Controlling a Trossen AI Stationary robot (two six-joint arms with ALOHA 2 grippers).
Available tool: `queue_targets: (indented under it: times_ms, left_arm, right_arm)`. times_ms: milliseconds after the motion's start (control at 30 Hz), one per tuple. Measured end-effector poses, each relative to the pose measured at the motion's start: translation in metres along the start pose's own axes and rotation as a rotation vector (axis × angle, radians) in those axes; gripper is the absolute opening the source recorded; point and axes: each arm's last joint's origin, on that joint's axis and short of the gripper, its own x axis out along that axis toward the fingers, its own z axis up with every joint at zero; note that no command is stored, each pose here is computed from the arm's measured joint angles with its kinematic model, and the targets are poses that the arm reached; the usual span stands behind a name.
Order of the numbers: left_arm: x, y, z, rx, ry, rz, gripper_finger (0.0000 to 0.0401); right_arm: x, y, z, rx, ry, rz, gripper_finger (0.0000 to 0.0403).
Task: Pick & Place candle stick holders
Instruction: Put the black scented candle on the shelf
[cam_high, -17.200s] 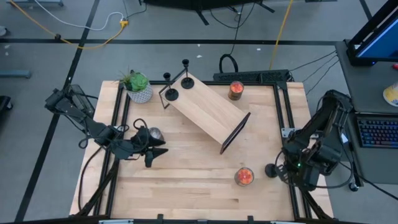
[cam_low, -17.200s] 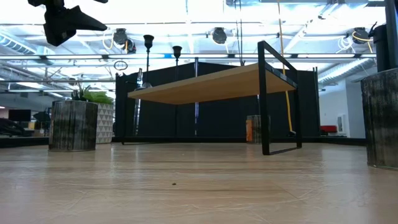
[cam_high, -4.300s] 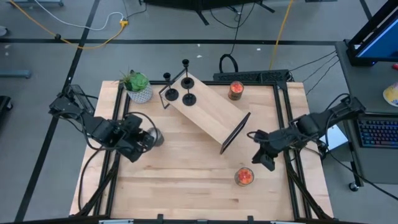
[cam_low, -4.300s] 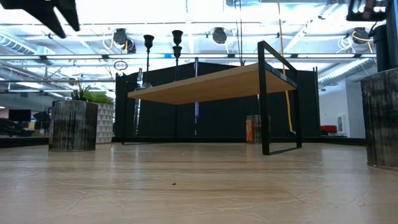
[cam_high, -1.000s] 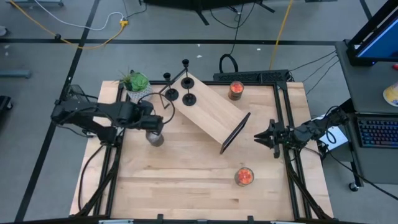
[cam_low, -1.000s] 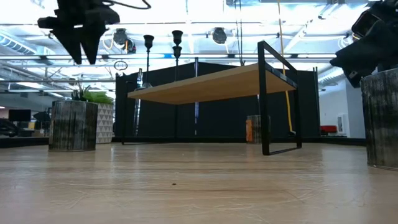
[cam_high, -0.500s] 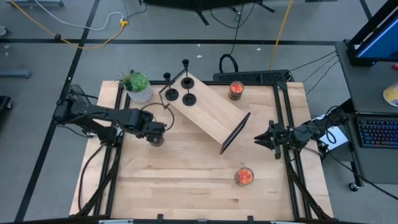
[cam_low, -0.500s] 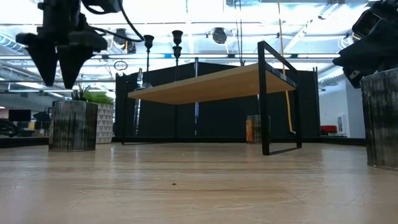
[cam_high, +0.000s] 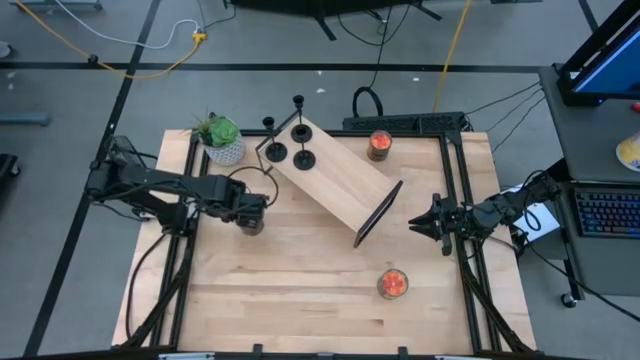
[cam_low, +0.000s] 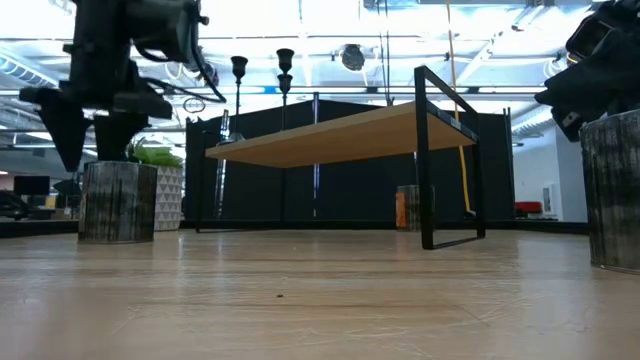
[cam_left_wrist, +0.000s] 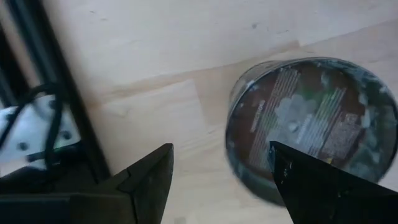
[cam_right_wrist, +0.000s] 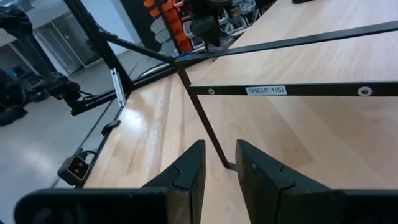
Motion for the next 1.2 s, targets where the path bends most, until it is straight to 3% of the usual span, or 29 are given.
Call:
queue_targets:
  times_ms: [233, 700, 1200]
  left_arm:
    - [0.02, -0.002, 0.008, 0.014, 0.05, -0.095, 0.0239]
    - [0.024, 0.001, 0.01, 0.042, 0.025, -0.064, 0.0018]
    - [0.022, -0.001, 0.004, 0.077, -0.017, -0.051, 0.0004]
  right_arm:
    - [0.0, 0.0, 0.0, 0.014, 0.001, 0.0, 0.0084]
    - [0.0, 0.0, 0.0, 0.011, 0.0, -0.002, 0.0084]
    - [0.0, 0.0, 0.0, 0.01, 0.0, -0.004, 0.0084]
